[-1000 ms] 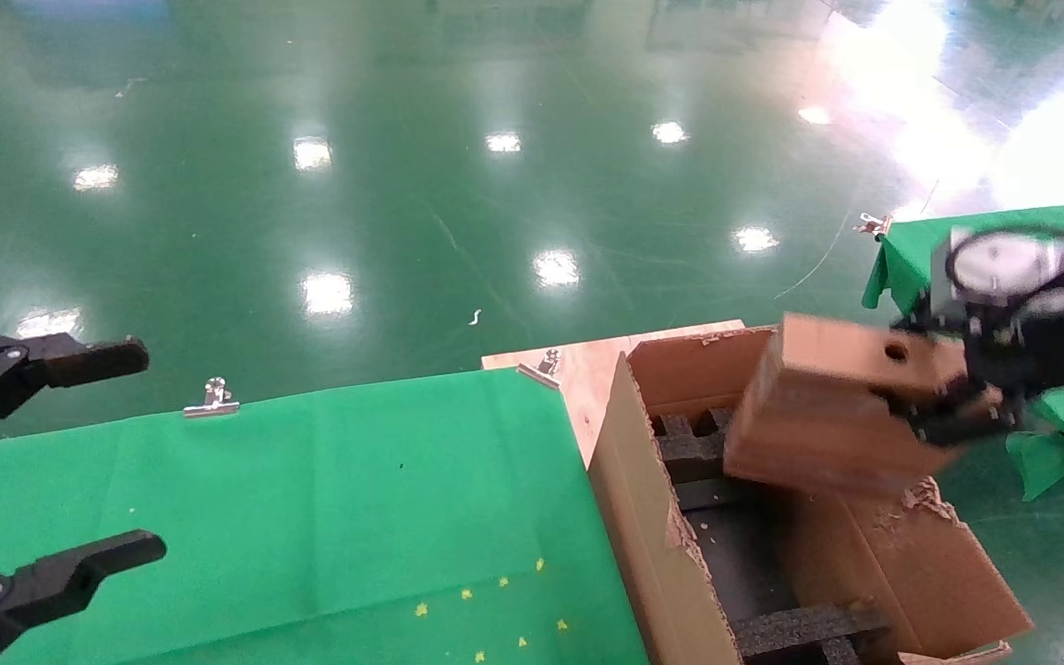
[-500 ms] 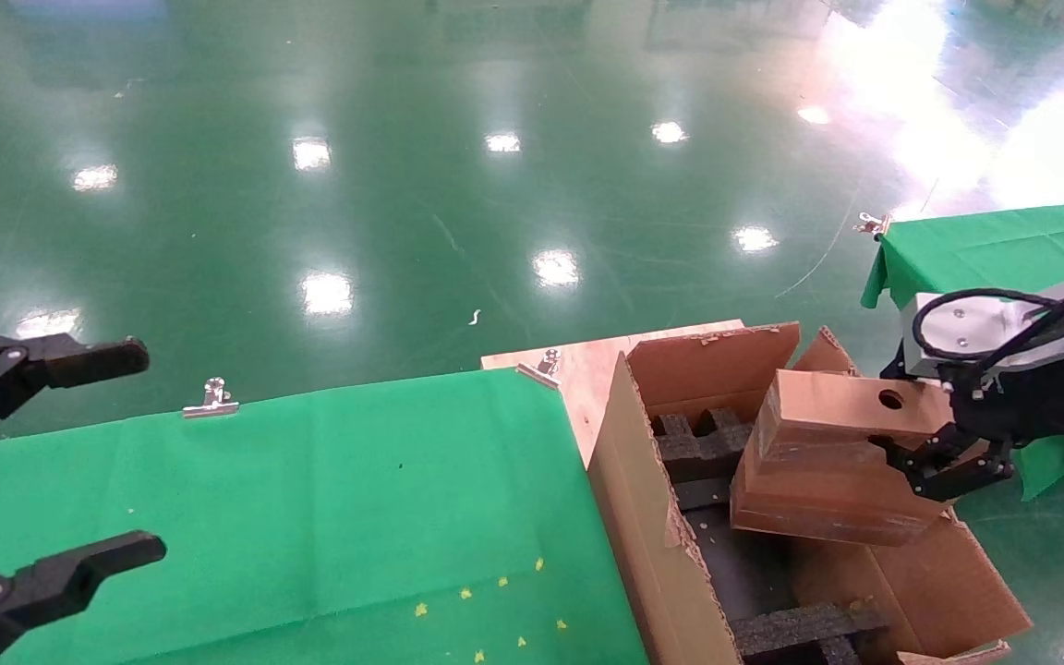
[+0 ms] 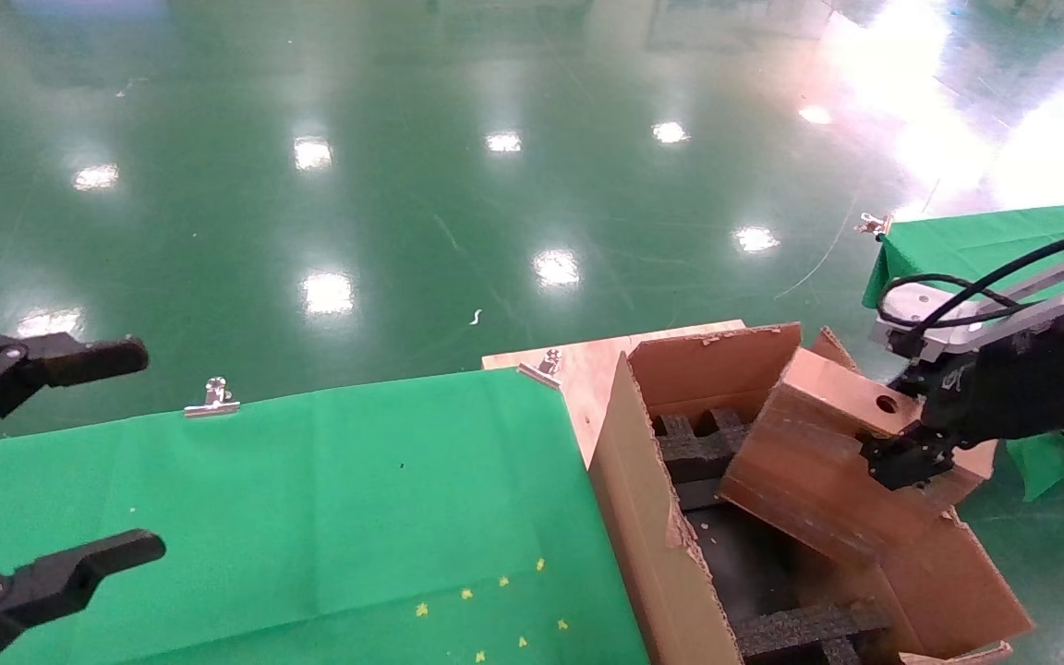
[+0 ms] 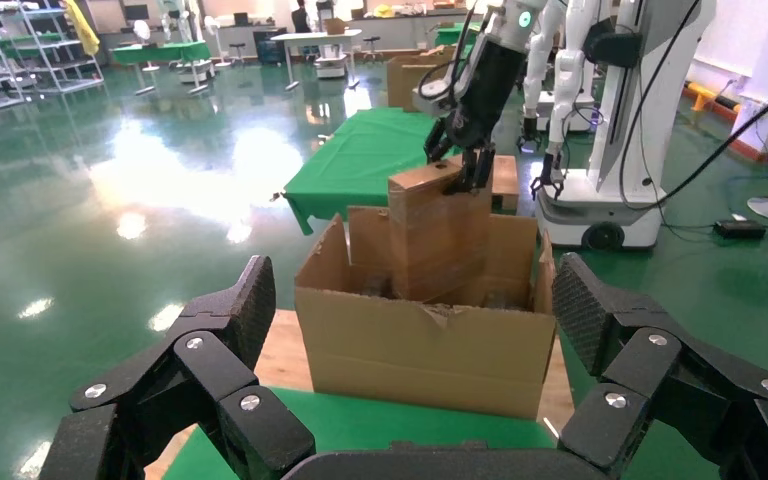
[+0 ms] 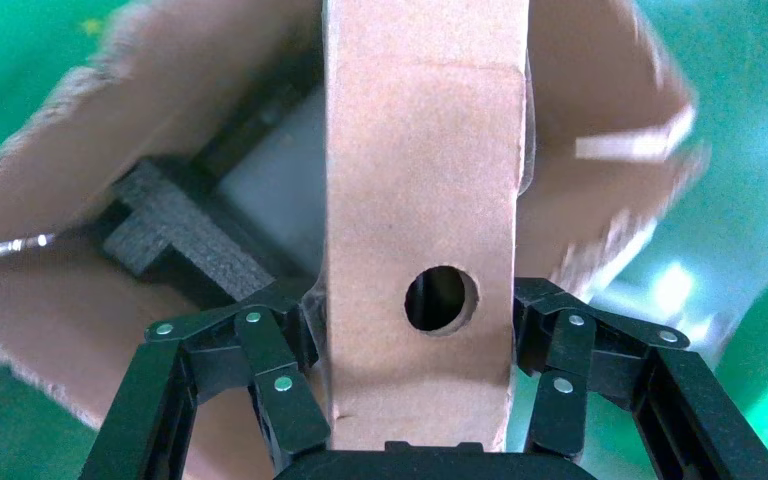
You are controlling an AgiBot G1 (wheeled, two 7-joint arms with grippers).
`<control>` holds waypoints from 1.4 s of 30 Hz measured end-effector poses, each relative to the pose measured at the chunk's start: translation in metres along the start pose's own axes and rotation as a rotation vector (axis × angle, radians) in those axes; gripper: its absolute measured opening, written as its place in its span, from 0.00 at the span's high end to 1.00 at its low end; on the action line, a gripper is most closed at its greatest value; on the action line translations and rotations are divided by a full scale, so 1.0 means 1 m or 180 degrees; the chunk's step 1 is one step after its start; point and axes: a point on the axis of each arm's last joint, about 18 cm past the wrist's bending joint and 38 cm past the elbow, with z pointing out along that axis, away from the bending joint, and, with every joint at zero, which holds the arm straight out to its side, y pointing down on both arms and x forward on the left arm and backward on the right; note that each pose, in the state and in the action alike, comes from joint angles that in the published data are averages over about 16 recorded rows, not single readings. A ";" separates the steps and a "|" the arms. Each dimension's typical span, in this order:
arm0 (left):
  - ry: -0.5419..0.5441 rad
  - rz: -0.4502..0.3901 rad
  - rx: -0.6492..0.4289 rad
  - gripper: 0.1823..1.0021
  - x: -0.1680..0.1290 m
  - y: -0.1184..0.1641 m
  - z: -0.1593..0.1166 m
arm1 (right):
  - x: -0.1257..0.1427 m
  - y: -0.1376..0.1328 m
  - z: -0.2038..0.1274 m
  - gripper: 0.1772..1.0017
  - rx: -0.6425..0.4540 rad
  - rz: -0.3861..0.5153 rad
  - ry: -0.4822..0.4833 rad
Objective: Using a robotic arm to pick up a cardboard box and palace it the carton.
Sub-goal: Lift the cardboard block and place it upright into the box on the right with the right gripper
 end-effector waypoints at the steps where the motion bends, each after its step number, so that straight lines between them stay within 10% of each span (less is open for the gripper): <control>1: 0.0000 0.0000 0.0000 0.00 0.000 0.000 0.000 | 0.001 0.002 0.003 0.87 -0.0031 0.0137 0.0036; 16: 0.0000 0.0000 0.0000 0.00 0.000 0.000 0.000 | 0.001 0.012 0.036 0.87 -0.0295 0.1665 0.0507; 42: 0.0000 0.0000 0.0000 0.00 0.000 0.000 0.000 | -0.002 0.009 0.081 0.87 -0.0405 0.2133 0.0872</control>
